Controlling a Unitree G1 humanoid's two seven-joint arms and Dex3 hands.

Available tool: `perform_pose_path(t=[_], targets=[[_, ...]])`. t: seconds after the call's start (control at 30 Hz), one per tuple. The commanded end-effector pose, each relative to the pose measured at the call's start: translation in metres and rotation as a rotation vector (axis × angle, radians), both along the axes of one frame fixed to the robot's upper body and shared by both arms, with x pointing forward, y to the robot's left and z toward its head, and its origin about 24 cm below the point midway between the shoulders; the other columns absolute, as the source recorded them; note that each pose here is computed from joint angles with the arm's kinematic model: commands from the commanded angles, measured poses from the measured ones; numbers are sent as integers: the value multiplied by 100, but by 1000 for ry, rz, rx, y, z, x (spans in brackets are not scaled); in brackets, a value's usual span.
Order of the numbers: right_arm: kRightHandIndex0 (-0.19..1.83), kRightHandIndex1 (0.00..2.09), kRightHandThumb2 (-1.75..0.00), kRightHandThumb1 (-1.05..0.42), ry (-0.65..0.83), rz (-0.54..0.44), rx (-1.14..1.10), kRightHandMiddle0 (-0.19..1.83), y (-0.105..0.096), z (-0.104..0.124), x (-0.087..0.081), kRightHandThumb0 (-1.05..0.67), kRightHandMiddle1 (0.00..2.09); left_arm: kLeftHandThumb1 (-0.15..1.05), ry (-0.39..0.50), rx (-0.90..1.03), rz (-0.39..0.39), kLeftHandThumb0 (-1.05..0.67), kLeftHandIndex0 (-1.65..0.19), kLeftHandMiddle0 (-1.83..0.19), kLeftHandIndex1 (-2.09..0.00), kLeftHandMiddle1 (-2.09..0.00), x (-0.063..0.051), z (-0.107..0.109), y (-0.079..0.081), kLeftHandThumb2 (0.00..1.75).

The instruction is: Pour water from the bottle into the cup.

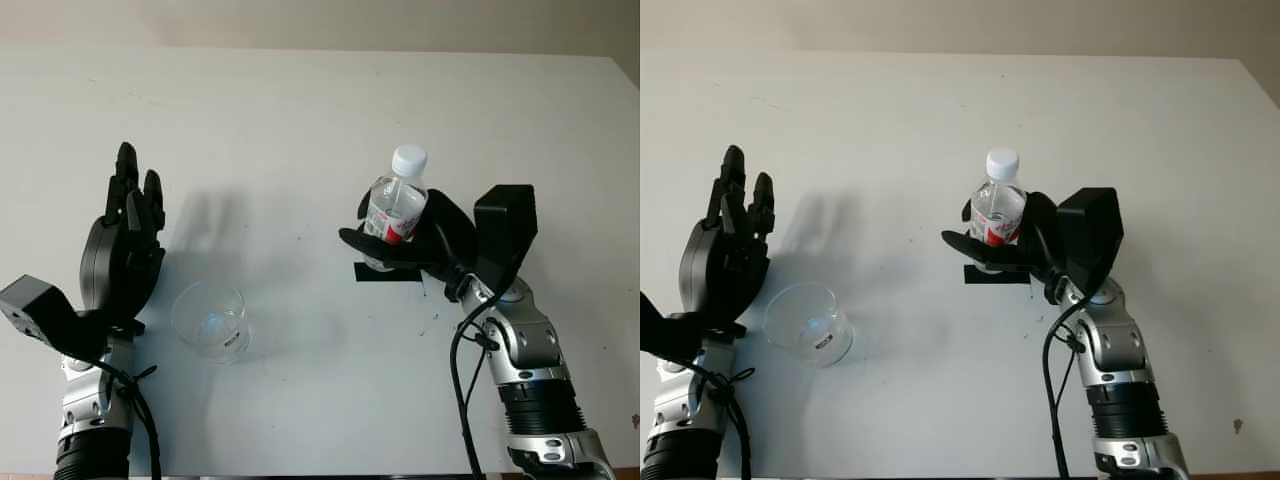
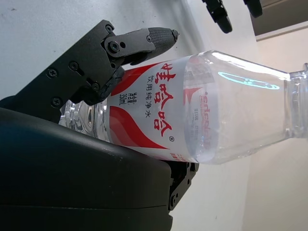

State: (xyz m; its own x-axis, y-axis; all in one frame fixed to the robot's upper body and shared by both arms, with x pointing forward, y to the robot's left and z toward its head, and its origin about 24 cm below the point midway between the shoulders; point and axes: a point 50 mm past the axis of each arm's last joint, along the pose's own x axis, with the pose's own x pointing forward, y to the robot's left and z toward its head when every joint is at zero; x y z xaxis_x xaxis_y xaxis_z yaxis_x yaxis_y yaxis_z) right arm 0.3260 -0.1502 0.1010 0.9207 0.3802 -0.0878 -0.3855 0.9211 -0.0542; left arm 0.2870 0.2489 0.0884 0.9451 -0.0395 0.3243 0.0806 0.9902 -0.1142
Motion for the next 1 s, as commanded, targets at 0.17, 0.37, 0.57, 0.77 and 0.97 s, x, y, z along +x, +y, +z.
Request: perform_pose_path(t=[0.17, 0.37, 0.57, 0.77, 0.97], targets=[[144, 209, -50, -105, 39, 3, -11, 91, -2, -10, -1, -40, 209, 105, 17, 5, 9, -79, 19, 19, 0, 0, -5, -5, 4, 66], [133, 209, -43, -105, 60, 2, -24, 75, -4, -13, -3, -41, 209, 105, 16, 3, 2, -79, 19, 19, 0, 0, -5, -4, 5, 66], [54, 209, -23, -105, 85, -40, 29, 8, -9, -19, -7, -48, 209, 105, 16, 3, 2, -79, 19, 19, 0, 0, -4, -3, 5, 66], [-15, 202, -7, -103, 77, -81, 19, -18, -12, -26, -12, -59, 192, 105, 17, 9, -2, -79, 19, 19, 0, 0, -4, -3, 5, 66], [-19, 99, -5, -101, 64, -51, 26, -19, -15, -32, -18, -62, 102, 105, 18, 8, 0, -79, 19, 19, 0, 0, -3, -3, 5, 66]])
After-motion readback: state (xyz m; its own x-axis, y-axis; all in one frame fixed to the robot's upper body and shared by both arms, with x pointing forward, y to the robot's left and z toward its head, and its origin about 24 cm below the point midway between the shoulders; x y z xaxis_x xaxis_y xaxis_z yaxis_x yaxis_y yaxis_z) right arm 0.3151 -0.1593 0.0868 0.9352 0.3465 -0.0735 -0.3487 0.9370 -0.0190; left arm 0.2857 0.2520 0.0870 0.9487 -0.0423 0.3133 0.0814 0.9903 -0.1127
